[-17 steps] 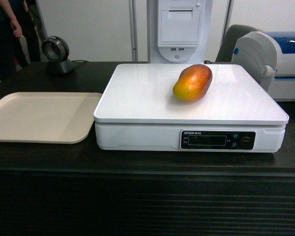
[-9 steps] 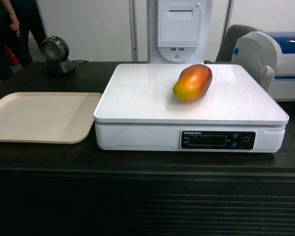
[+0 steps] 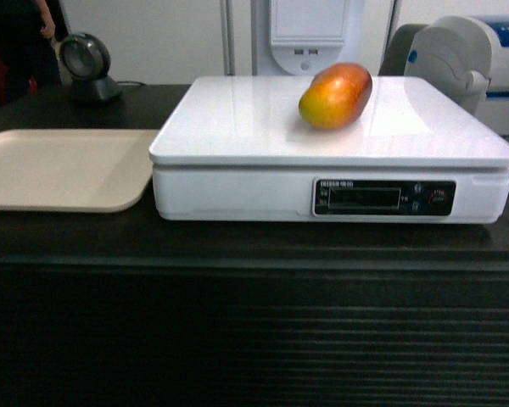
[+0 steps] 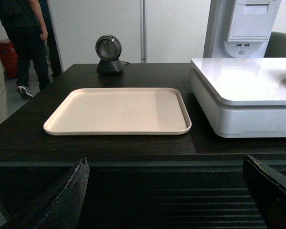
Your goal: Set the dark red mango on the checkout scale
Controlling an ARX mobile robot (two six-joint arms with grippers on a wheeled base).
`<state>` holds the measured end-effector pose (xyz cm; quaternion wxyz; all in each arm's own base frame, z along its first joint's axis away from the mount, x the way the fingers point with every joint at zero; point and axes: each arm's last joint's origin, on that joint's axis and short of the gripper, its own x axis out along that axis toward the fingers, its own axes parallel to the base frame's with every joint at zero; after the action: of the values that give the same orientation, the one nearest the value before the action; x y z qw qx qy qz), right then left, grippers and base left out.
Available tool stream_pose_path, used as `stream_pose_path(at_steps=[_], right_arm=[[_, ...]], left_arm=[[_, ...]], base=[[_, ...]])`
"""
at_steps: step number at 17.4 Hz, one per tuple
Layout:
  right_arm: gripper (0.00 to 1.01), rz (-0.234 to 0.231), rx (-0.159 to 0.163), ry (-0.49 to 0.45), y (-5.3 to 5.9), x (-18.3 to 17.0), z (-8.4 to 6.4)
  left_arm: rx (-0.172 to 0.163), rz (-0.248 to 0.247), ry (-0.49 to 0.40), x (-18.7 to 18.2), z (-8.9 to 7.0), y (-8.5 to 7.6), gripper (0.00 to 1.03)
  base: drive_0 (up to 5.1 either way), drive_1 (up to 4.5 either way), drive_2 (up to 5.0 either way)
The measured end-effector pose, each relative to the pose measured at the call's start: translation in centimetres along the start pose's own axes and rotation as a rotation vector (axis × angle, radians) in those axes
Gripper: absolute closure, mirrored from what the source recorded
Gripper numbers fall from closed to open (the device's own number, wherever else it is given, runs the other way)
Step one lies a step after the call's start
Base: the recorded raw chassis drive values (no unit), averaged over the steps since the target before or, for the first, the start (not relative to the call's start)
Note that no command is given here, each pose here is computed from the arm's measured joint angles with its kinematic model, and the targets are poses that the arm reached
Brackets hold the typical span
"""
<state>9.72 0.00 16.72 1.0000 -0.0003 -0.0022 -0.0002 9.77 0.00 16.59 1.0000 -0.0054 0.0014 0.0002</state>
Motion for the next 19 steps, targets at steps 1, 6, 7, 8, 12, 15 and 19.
stream_pose_path(at_steps=[1,6,7,8,12,15,19], right_arm=[[0.03,0.0,0.0,0.0,0.0,0.0,0.0],[0.03,0.001,-0.001,0.0,0.0,0.0,0.0],[0.03,0.0,0.001,0.0,0.0,0.0,0.0],[0.03,0.0,0.001,0.0,0.0,0.0,0.0],[0.03,0.001,0.0,0.001,0.0,0.0,-0.01],[0.03,0.001,0.0,0.0,0.0,0.0,0.0],[0.03,0.0,0.0,0.0,0.0,0.0,0.0]], left_arm=[[0.0,0.001,0.0,0.0,0.0,0.0,0.05],[0.0,0.001,0.0,0.0,0.0,0.0,0.05],[0.0,0.0,0.0,0.0,0.0,0.0,0.05],[0.0,0.0,0.0,0.0,0.0,0.0,0.05],[0.0,0.0,0.0,0.0,0.0,0.0,0.05],[0.0,0.0,0.001,0.0,-0.01,0.0,0.05],[0.0,0.0,0.001,0.0,-0.01,0.0,0.05]], base=[[0.0,0.0,0.0],[0.0,0.0,0.0],[0.0,0.0,0.0],[0.0,0.0,0.0],[0.0,0.0,0.0],[0.0,0.0,0.0],[0.0,0.0,0.0]])
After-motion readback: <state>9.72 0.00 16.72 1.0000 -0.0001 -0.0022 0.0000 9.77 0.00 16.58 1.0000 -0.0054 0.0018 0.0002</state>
